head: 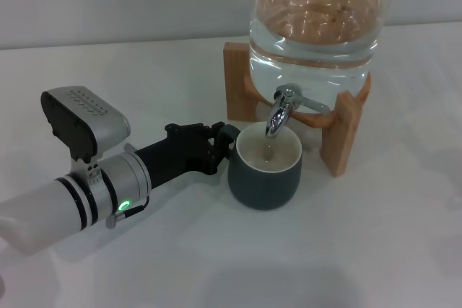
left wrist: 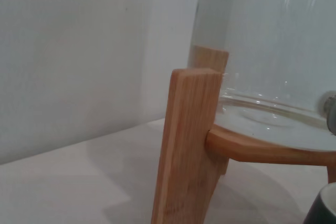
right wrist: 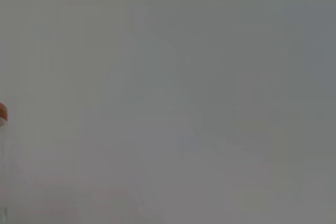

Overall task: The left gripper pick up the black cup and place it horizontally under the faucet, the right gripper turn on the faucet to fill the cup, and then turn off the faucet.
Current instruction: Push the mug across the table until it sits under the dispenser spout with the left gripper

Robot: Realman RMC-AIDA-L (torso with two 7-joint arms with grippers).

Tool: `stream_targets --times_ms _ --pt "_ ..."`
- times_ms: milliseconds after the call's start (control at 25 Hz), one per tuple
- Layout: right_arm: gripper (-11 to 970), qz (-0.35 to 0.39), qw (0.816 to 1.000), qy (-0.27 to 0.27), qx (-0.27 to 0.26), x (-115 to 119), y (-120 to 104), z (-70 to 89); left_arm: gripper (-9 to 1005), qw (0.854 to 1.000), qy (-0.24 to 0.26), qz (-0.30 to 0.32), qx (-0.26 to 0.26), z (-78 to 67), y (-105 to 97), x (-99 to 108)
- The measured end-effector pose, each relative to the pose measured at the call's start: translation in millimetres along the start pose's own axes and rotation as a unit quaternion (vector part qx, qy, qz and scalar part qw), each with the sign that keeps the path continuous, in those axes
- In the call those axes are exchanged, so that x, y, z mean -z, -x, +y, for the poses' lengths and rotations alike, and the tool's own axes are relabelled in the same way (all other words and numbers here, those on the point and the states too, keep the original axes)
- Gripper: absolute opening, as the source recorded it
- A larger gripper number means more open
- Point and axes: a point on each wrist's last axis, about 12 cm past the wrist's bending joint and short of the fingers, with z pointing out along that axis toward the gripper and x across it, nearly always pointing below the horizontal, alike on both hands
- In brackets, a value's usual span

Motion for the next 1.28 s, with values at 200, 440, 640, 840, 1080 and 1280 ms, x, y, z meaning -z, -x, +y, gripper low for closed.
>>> stream_targets --times_ms 200,440,640,840,1080,1280 --pt "826 0.001 1.000 0.000 -0.001 0.2 -0.4 0.3 169 1.000 -0.004 0.001 -0.005 -0.6 1.7 -1.6" --pt "826 0.002 1.000 -0.001 -0.004 0.7 -1.4 1.0 161 1.000 -0.007 0.006 -0.010 -1.5 3.7 -4.6" --pt "826 0.002 1.000 -0.001 -0.005 1.1 -1.6 1.5 180 1.000 -0.001 0.014 -0.010 -0.9 3.0 -6.4" --pt "826 0.002 1.000 -0.001 -0.005 1.6 -1.6 1.4 218 1.000 -0.001 0.015 -0.008 -1.2 2.8 -6.6" --pt "826 0.002 1.000 -0.002 -0.005 2.6 -1.7 1.1 319 1.000 -0.002 0.014 -0.006 -1.0 2.2 -5.4" --pt "826 0.003 1.000 -0.003 -0.005 3.8 -1.8 0.8 400 1.000 -0.003 0.010 -0.002 -0.9 0.2 -2.3"
